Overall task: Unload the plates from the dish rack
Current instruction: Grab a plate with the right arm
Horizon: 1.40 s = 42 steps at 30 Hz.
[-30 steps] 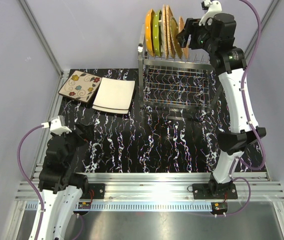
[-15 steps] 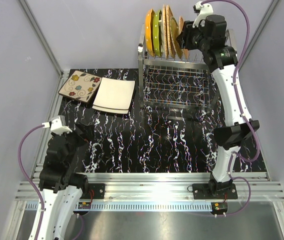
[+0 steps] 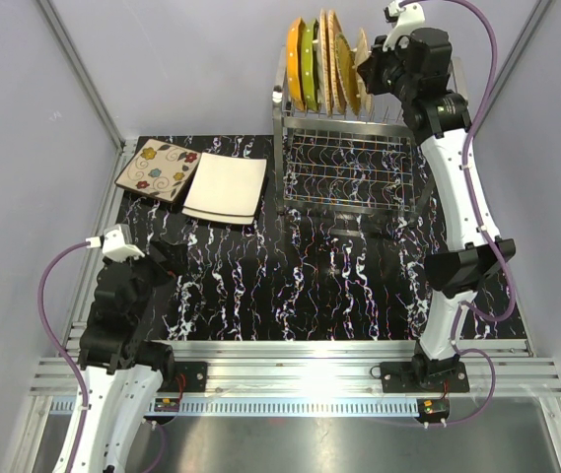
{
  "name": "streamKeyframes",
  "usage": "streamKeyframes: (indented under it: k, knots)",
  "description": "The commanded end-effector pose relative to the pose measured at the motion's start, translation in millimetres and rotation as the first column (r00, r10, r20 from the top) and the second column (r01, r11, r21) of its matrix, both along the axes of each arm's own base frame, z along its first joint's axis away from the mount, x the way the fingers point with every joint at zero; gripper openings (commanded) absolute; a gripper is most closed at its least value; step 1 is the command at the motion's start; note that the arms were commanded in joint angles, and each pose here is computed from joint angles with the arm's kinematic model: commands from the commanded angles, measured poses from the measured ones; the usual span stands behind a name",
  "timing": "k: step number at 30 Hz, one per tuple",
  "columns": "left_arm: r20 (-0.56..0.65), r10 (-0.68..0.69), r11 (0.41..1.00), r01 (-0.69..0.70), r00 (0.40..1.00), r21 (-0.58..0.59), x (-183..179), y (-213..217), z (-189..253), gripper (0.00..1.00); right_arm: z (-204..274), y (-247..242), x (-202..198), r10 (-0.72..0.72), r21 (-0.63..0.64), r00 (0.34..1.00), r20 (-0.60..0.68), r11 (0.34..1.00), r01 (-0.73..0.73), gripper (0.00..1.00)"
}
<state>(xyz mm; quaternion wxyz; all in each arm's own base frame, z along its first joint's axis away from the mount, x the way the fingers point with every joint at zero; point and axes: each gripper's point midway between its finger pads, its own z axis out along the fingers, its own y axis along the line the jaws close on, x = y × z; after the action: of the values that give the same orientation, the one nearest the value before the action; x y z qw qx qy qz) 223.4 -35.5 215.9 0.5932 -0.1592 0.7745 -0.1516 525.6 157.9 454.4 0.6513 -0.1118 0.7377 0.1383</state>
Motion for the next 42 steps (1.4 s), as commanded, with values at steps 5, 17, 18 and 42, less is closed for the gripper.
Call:
streamKeyframes:
  k: [5,17,18,42]
  knots:
    - [0.069,-0.01,1.0,0.01,0.998,-0.008,6,-2,20,0.99,80,-4,-21,-0.006,0.101,0.977,0.214,0.995,-0.016,0.0]
    - [0.084,-0.011,1.0,0.012,0.996,-0.012,3,-2,26,0.99,124,-11,-40,-0.028,0.138,0.946,0.322,0.99,-0.017,0.0]
    - [0.083,-0.011,1.0,0.012,0.997,-0.011,3,-2,26,0.99,125,-11,-40,-0.029,0.135,0.944,0.328,0.991,-0.017,0.0]
    - [0.163,0.034,0.979,0.0,0.986,-0.203,-4,-8,64,0.99,171,-21,-115,0.031,0.07,0.867,0.498,0.995,-0.076,0.0]
